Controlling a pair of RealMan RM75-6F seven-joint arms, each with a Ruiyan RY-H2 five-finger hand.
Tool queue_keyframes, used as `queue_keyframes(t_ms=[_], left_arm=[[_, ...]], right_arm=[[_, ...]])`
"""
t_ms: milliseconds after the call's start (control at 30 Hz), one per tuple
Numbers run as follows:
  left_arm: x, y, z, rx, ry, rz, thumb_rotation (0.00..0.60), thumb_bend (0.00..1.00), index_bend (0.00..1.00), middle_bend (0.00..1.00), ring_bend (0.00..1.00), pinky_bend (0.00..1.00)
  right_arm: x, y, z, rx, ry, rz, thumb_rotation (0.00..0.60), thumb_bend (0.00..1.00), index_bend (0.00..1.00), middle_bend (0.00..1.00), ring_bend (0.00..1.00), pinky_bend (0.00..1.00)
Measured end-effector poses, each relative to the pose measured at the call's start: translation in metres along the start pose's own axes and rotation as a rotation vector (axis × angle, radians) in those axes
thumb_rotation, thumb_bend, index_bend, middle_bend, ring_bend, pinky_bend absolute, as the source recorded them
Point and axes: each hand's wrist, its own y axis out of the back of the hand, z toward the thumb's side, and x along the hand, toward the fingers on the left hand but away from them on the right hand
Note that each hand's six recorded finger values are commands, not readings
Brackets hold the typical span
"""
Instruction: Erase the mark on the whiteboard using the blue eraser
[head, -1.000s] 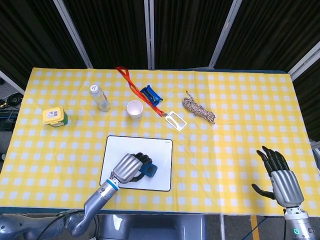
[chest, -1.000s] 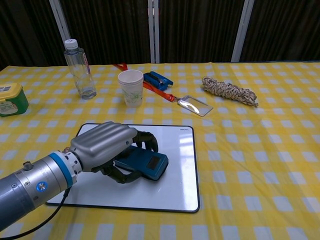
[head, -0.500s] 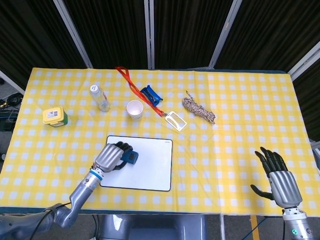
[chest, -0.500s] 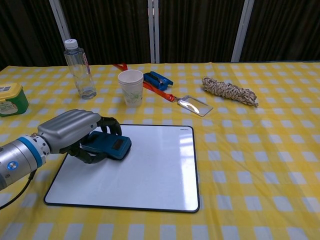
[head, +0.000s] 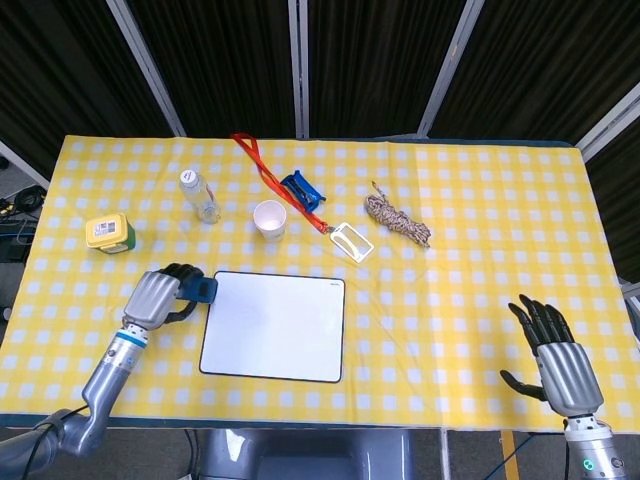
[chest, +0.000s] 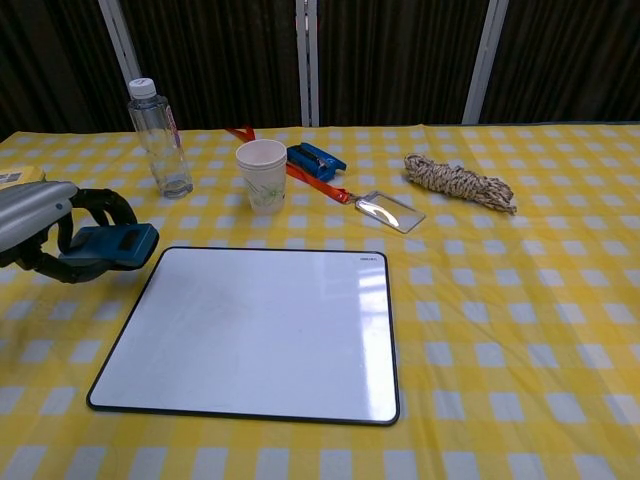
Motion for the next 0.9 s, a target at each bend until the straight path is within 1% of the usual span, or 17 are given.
queue_keyframes(t_ms=[133, 233, 367, 467, 567, 633, 667, 733, 767, 800, 833, 900], left_arm=[[-0.016, 0.006, -0.012, 0.017, 0.022, 0.03, 0.6, 0.65, 0.78, 0.6, 0.58, 0.52], [-0.028, 0.008, -0.021, 0.023, 0.044, 0.048, 0.6, 0.65, 0.75, 0.58, 0.57, 0.5], [-0.04, 0.005, -0.035, 0.015, 0.079, 0.04, 0.6, 0.65, 0.71, 0.54, 0.54, 0.49], [-0.042, 0.0, -0.039, 0.009, 0.096, 0.024, 0.6, 0.65, 0.65, 0.48, 0.49, 0.47], [-0.042, -0.003, -0.039, 0.016, 0.095, 0.015, 0.6, 0.61, 0.55, 0.36, 0.39, 0.41], [-0.042, -0.005, -0.038, 0.015, 0.094, 0.006, 0.6, 0.54, 0.46, 0.24, 0.29, 0.33], [-0.042, -0.006, -0.036, 0.011, 0.093, -0.001, 0.6, 0.52, 0.42, 0.2, 0.26, 0.3], [-0.042, -0.008, -0.034, 0.004, 0.091, -0.009, 0.6, 0.45, 0.32, 0.1, 0.15, 0.18], [-0.043, -0.008, -0.033, 0.0, 0.091, -0.013, 0.6, 0.42, 0.28, 0.06, 0.1, 0.13], [-0.043, -0.009, -0.033, -0.003, 0.091, -0.015, 0.6, 0.39, 0.22, 0.03, 0.05, 0.06], [-0.044, -0.01, -0.032, -0.008, 0.091, -0.019, 0.6, 0.36, 0.16, 0.0, 0.01, 0.02], [-0.046, -0.011, -0.03, -0.022, 0.095, -0.031, 0.6, 0.33, 0.09, 0.0, 0.0, 0.0]], right_arm=[[0.001, -0.001, 0.001, 0.002, 0.003, 0.001, 0.6, 0.07, 0.01, 0.0, 0.0, 0.0], [0.001, -0.001, 0.002, 0.005, 0.006, 0.001, 0.6, 0.07, 0.01, 0.0, 0.0, 0.0], [0.002, -0.003, 0.003, 0.011, 0.008, 0.007, 0.6, 0.07, 0.01, 0.0, 0.0, 0.0], [0.002, -0.004, 0.004, 0.015, 0.011, 0.009, 0.6, 0.07, 0.01, 0.0, 0.0, 0.0], [0.002, -0.004, 0.004, 0.016, 0.01, 0.008, 0.6, 0.07, 0.01, 0.0, 0.0, 0.0], [0.002, -0.004, 0.004, 0.016, 0.009, 0.006, 0.6, 0.07, 0.01, 0.0, 0.0, 0.0], [0.002, -0.004, 0.004, 0.016, 0.008, 0.006, 0.6, 0.07, 0.01, 0.0, 0.0, 0.0], [0.002, -0.003, 0.003, 0.015, 0.007, 0.005, 0.6, 0.07, 0.01, 0.0, 0.0, 0.0], [0.002, -0.003, 0.003, 0.015, 0.007, 0.005, 0.6, 0.07, 0.01, 0.0, 0.0, 0.0], [0.002, -0.003, 0.003, 0.015, 0.006, 0.005, 0.6, 0.07, 0.01, 0.0, 0.0, 0.0], [0.002, -0.003, 0.003, 0.014, 0.006, 0.005, 0.6, 0.07, 0.01, 0.0, 0.0, 0.0], [0.002, -0.002, 0.003, 0.013, 0.005, 0.003, 0.6, 0.07, 0.01, 0.0, 0.0, 0.0]])
